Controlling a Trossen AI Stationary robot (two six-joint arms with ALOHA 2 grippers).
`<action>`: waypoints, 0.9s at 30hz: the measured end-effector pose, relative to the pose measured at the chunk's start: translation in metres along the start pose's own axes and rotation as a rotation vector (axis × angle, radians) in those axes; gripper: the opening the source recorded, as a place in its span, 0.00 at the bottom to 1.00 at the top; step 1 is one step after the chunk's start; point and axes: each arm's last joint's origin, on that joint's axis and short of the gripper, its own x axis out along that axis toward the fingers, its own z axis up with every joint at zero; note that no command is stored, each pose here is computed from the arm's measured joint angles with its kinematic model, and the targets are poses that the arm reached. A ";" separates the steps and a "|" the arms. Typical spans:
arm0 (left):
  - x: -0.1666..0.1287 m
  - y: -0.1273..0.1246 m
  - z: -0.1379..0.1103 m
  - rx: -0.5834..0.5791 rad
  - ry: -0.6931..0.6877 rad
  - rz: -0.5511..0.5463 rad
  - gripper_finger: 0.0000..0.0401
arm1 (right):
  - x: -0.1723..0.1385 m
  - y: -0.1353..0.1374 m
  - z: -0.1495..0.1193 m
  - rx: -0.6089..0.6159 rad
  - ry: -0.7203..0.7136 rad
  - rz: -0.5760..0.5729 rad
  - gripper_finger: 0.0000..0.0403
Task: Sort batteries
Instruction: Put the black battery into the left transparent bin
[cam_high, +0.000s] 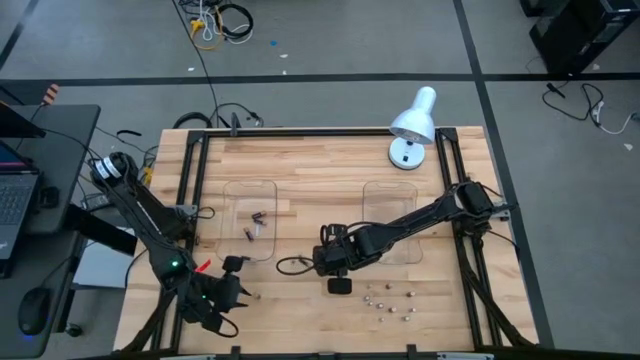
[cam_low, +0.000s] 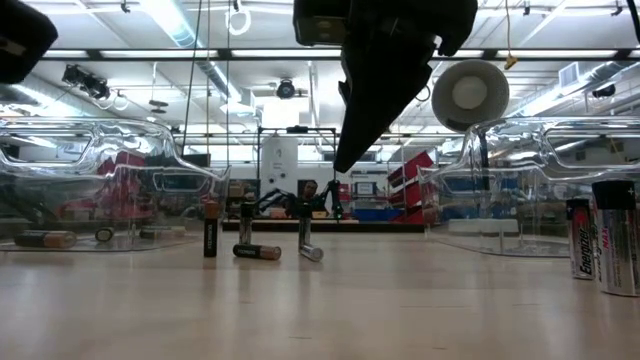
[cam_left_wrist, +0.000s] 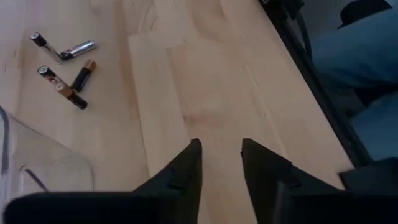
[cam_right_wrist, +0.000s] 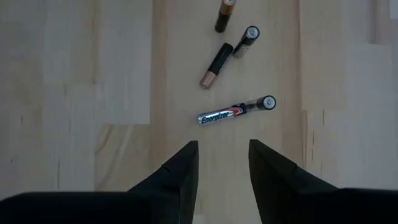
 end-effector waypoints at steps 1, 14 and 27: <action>0.002 0.001 -0.002 -0.005 -0.012 0.001 0.32 | 0.000 0.000 0.000 -0.001 0.000 -0.001 0.31; 0.013 0.009 -0.024 -0.025 -0.074 0.032 0.41 | 0.000 -0.001 0.000 0.001 -0.002 -0.010 0.31; 0.022 0.007 -0.027 -0.008 -0.080 0.078 0.41 | 0.000 -0.001 0.000 0.001 -0.008 -0.029 0.31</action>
